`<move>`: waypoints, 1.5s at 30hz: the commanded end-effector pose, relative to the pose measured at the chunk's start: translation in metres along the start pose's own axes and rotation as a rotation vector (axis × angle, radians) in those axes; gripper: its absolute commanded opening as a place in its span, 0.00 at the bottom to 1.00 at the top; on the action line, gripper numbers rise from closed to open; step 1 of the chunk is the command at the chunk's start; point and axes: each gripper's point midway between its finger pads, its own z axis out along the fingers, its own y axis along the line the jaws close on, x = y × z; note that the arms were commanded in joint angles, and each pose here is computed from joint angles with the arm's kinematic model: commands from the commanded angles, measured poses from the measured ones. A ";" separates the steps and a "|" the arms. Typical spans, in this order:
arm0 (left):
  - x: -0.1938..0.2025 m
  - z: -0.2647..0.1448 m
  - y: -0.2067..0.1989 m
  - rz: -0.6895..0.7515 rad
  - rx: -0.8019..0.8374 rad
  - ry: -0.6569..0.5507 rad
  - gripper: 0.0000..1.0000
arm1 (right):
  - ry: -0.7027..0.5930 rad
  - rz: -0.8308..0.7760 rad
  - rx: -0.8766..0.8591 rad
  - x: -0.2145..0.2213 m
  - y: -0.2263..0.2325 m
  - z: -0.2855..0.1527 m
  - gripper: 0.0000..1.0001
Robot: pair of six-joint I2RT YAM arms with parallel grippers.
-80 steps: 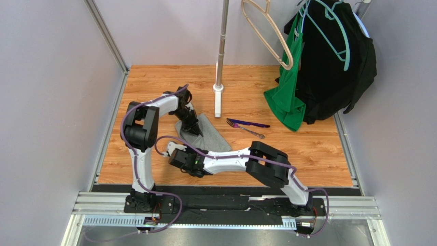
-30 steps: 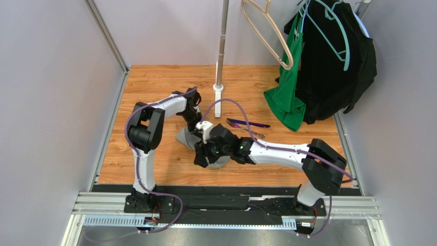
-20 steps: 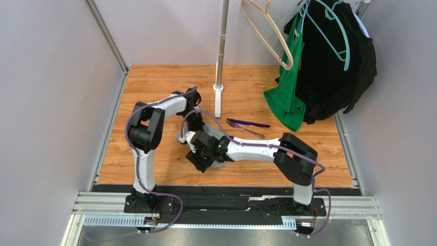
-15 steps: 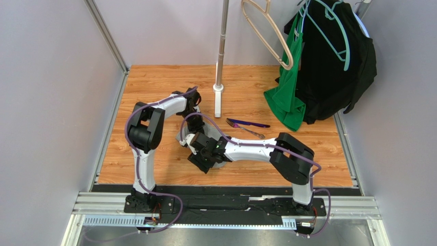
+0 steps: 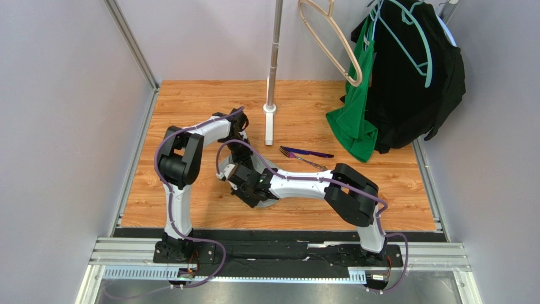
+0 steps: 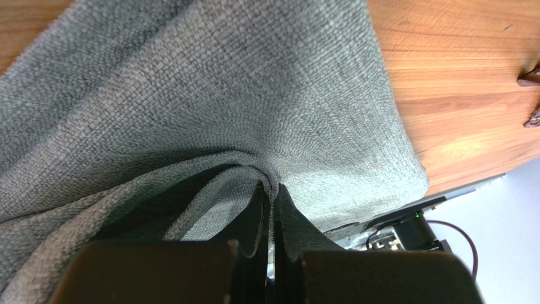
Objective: Fold the napkin into a case and place the utensils inside
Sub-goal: Fold the lower triangle-folded napkin at the center of the board.
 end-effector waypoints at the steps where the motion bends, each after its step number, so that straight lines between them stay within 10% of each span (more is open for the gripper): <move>1: -0.022 0.012 0.011 0.028 -0.048 -0.075 0.00 | -0.045 0.042 0.006 -0.015 0.005 -0.011 0.00; 15: -0.029 0.003 0.014 0.063 -0.068 -0.091 0.00 | -0.543 0.695 -0.393 -0.059 -0.028 -0.119 0.00; 28: -0.034 0.007 0.013 0.051 -0.077 -0.091 0.00 | -0.436 1.038 -0.314 0.028 -0.083 -0.075 0.04; 36: -0.033 0.006 0.013 0.056 -0.075 -0.091 0.00 | -0.329 0.544 0.041 0.026 -0.100 -0.104 0.60; 45: -0.030 0.006 0.014 0.064 -0.073 -0.083 0.00 | -0.171 0.098 -0.206 -0.037 -0.005 -0.066 0.52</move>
